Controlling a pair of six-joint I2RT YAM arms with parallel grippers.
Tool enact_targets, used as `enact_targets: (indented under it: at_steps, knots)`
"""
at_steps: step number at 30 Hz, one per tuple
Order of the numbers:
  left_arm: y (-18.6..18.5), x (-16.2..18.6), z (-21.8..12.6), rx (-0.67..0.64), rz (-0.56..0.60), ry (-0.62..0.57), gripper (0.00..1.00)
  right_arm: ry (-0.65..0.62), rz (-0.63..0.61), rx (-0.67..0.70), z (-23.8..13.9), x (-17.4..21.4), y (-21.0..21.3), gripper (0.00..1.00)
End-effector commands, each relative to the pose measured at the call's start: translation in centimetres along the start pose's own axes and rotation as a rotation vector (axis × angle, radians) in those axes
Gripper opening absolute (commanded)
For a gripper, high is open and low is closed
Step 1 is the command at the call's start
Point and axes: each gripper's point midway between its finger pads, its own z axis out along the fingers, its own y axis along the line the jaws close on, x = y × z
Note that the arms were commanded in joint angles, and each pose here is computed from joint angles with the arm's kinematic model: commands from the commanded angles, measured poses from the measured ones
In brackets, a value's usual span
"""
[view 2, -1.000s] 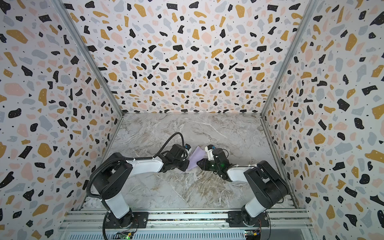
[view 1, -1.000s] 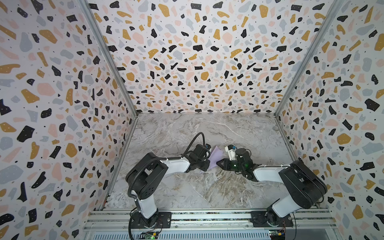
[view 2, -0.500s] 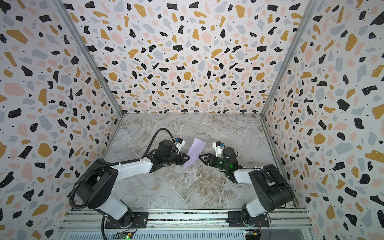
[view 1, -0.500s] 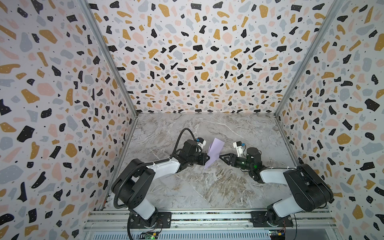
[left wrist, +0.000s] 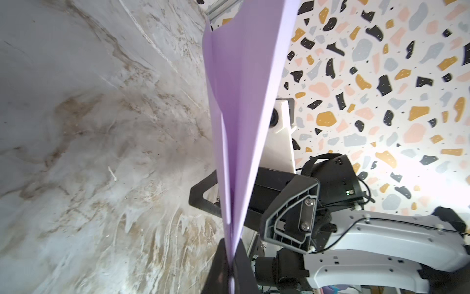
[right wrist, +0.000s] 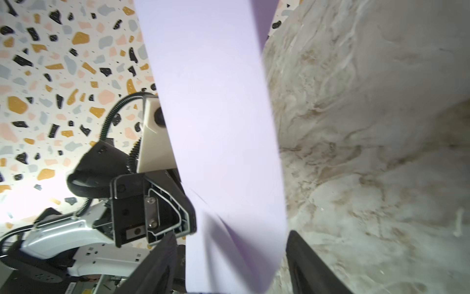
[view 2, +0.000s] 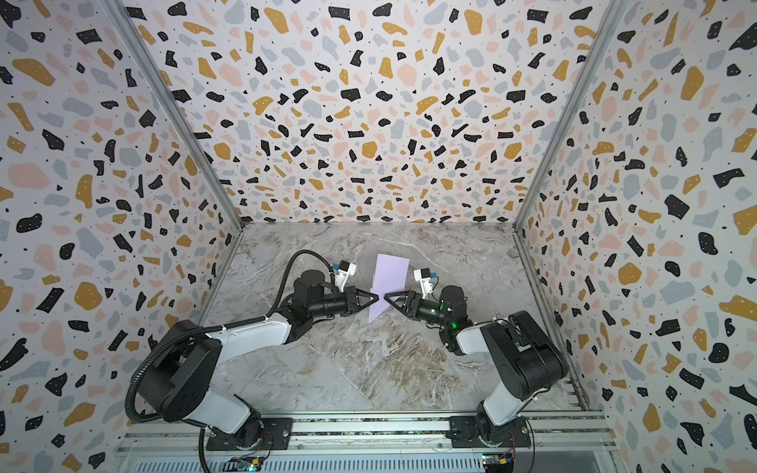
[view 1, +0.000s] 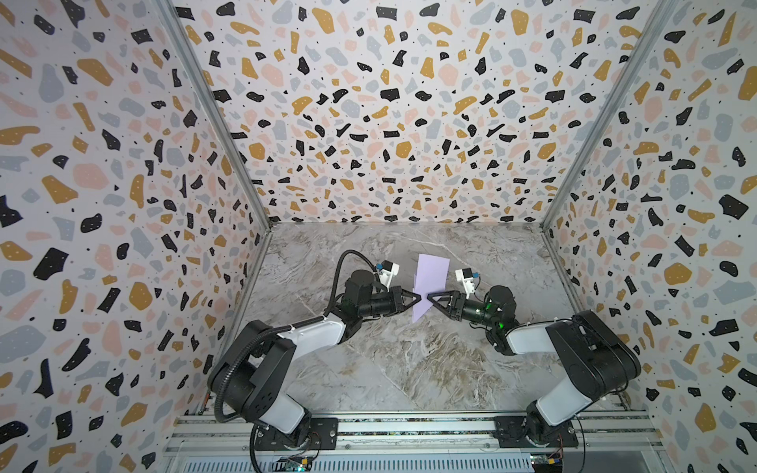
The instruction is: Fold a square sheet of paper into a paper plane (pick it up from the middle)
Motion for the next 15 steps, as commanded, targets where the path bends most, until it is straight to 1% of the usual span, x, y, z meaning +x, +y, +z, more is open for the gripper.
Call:
enact_targets:
  at_steps: [1, 5, 7, 10, 12, 15]
  knots:
    - [-2.9, -0.2, -0.6, 0.122, -0.013, 0.001, 0.07, -0.02, -0.021, -0.142, 0.5, -2.0, 3.7, 0.63]
    - [-3.1, -0.1, -0.6, 0.129, -0.015, 0.012, 0.07, -0.027, 0.012, -0.166, 1.0, -2.7, 3.8, 0.53]
    - [-3.0, 0.0, -0.6, 0.125, -0.014, 0.018, 0.07, -0.03, 0.015, -0.18, 1.2, -3.1, 4.1, 0.45]
    - [-2.3, 0.4, -0.4, 0.109, -0.018, 0.035, 0.07, -0.033, 0.023, -0.184, 1.3, -3.3, 4.1, 0.36]
    - [-1.7, 0.9, -0.4, 0.096, -0.022, 0.049, 0.07, -0.037, 0.023, -0.183, 1.2, -3.4, 4.0, 0.28]
    - [-1.1, 1.3, -0.3, 0.078, -0.022, 0.065, 0.09, -0.041, 0.035, -0.165, 1.1, -3.3, 3.4, 0.19]
